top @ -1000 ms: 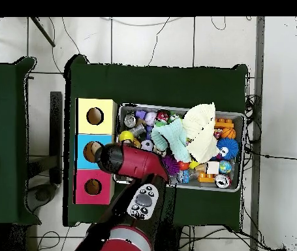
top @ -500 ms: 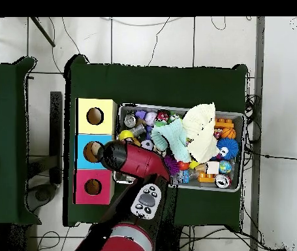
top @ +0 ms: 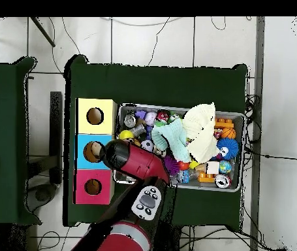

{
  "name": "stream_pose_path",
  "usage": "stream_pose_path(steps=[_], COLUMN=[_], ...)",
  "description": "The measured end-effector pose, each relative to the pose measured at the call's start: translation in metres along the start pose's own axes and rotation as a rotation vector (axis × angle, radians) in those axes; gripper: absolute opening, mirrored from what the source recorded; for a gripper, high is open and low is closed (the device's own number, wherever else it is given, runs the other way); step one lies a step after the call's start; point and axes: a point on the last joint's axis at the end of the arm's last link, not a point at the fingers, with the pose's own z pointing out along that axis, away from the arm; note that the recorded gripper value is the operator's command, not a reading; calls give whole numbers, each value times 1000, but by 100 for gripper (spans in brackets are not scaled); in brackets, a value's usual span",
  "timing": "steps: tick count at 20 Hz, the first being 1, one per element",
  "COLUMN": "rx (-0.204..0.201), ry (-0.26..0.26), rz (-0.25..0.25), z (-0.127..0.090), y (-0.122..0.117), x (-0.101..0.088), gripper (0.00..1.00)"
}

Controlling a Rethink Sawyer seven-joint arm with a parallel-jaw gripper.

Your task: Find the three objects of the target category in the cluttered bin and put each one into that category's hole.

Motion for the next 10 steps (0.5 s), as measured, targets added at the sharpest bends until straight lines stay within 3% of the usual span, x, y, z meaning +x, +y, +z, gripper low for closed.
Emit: stream_pose_path(steps=[10], rx=[-11], ry=[3], rz=[76], z=[15], y=[3], x=[-1], gripper=[100])
